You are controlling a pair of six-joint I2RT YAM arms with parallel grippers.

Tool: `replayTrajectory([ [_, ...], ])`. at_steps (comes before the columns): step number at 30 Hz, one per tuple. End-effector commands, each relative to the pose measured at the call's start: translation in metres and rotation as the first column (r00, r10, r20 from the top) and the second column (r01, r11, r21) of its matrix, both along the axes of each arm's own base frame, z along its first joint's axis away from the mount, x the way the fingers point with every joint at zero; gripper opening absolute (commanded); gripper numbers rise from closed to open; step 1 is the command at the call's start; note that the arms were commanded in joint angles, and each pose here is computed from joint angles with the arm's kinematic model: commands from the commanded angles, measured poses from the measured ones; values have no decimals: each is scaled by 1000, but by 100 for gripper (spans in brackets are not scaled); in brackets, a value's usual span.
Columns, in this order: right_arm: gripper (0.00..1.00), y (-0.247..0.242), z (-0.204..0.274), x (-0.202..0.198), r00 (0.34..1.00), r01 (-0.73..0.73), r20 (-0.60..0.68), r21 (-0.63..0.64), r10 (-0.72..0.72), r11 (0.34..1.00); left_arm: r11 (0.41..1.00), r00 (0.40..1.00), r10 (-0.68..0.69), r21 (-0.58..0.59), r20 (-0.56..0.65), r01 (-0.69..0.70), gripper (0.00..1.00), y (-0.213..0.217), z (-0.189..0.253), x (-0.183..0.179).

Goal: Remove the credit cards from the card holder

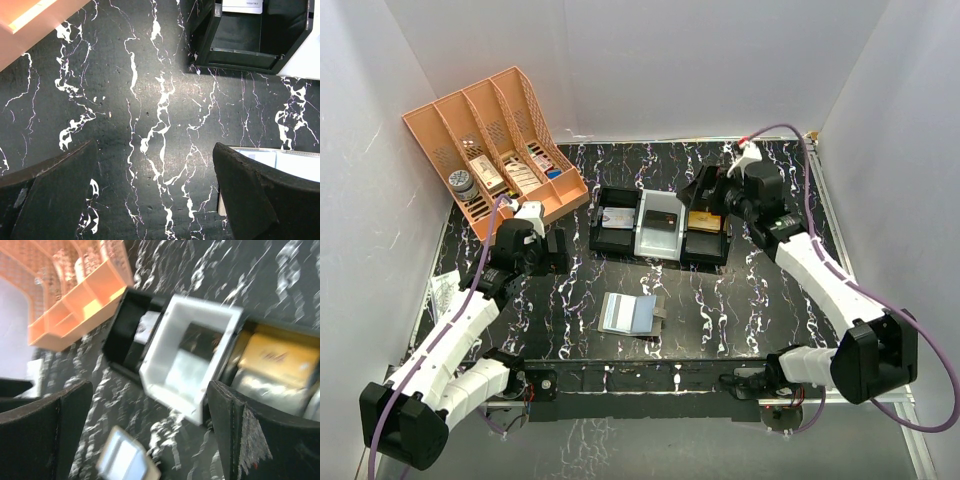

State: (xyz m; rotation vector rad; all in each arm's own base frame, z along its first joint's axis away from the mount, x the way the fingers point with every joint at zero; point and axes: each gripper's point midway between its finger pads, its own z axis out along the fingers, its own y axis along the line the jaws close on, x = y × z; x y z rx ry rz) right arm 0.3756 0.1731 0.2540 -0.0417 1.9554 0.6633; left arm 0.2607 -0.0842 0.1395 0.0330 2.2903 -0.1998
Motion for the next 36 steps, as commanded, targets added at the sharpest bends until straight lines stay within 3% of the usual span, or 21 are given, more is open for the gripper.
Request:
replayTrajectory([
  [1, 98, 27, 4, -40, 984, -54, -142, 355, 111, 933, 999, 999, 34, 15, 16, -35, 99, 7, 3, 1],
  [4, 98, 41, 4, -56, 966, -88, -164, 520, 201, 850, 999, 998, 50, 20, 26, -50, 99, 10, 5, 2],
  [7, 98, 58, -1, -68, 942, -116, -204, 550, 267, 827, 999, 998, 50, 18, 27, -50, 99, 10, 5, 2],
  [12, 91, 85, -41, -83, 924, -57, -351, 263, 151, 963, 999, 999, 47, 10, 11, -47, 99, 7, -1, 3],
  [16, 74, 108, -68, -104, 912, -8, -404, 136, 64, 991, 997, 997, 74, 25, 1, -74, 99, 11, -4, 5],
  [24, 58, 147, -98, -144, 920, 53, -390, 14, -43, 999, 988, 990, 139, 74, 3, -139, 99, 25, -6, 6],
  [31, 55, 173, -140, -173, 882, 19, -468, -89, -58, 996, 980, 985, 173, 97, 17, -174, 99, 32, -3, 5],
  [36, 59, 181, -157, -172, 873, 20, -478, -159, -95, 987, 981, 986, 168, 96, 20, -169, 99, 32, -3, 5],
])
